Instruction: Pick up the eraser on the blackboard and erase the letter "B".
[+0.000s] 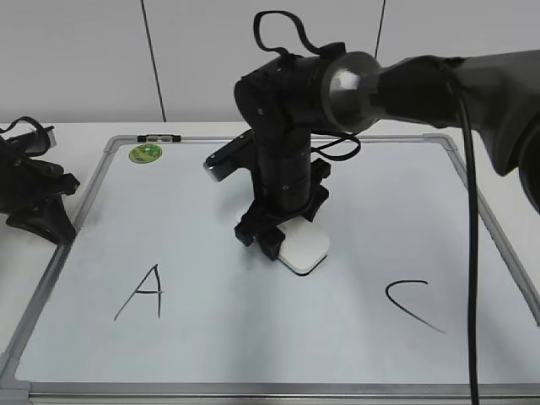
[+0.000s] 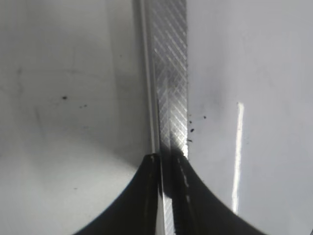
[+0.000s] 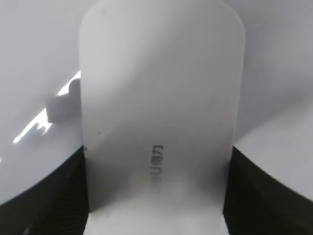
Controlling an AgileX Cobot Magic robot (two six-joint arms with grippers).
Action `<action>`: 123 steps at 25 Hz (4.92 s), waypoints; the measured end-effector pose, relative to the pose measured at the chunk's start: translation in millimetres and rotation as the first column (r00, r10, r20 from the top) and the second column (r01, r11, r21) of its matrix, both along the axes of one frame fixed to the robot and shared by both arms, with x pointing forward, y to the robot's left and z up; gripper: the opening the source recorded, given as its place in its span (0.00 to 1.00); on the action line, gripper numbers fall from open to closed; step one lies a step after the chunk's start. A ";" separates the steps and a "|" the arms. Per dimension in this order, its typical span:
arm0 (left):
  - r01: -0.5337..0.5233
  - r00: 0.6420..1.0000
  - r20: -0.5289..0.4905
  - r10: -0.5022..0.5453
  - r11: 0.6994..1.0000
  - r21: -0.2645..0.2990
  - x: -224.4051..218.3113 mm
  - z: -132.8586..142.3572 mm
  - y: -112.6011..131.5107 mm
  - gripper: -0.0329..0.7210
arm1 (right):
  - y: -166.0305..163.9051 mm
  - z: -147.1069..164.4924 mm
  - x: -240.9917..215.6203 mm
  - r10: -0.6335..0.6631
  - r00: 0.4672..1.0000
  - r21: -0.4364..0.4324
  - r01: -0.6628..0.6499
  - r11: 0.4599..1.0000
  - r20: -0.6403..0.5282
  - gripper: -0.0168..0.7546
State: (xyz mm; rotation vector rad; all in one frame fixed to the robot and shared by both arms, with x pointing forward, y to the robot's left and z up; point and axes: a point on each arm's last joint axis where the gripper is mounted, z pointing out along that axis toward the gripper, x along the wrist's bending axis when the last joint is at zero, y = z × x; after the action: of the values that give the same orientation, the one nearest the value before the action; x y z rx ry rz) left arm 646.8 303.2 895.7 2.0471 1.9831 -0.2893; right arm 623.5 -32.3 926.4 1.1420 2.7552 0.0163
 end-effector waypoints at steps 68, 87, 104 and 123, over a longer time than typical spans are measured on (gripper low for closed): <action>-0.001 1.000 0.003 0.001 1.000 0.001 0.3 0.0 0.1 0.09 | -268.6 19.1 26.1 -0.663 0.743 0.193 0.667 0.720 -0.097 0.70; -0.001 1.000 0.003 0.001 1.000 0.001 0.3 0.0 0.1 0.09 | -267.7 5.5 22.9 -0.665 0.734 0.170 0.679 0.714 -0.139 0.83; 0.024 0.999 0.037 -0.024 1.000 -0.008 15.8 20.0 0.2 0.54 | -269.7 103.0 -6.9 -0.647 0.761 0.211 0.640 0.739 -0.040 0.81; -0.039 0.943 0.332 0.019 0.998 0.053 -62.4 223.2 -4.6 0.58 | -262.5 237.3 -96.9 -0.641 0.751 0.426 0.534 0.730 0.157 0.79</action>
State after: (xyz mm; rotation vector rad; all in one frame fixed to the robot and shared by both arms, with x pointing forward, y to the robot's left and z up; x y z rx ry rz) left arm 584.4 298.7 1119.0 1.9467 1.8297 0.1173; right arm 526.6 -294.8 1163.7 1.8998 2.0505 0.5842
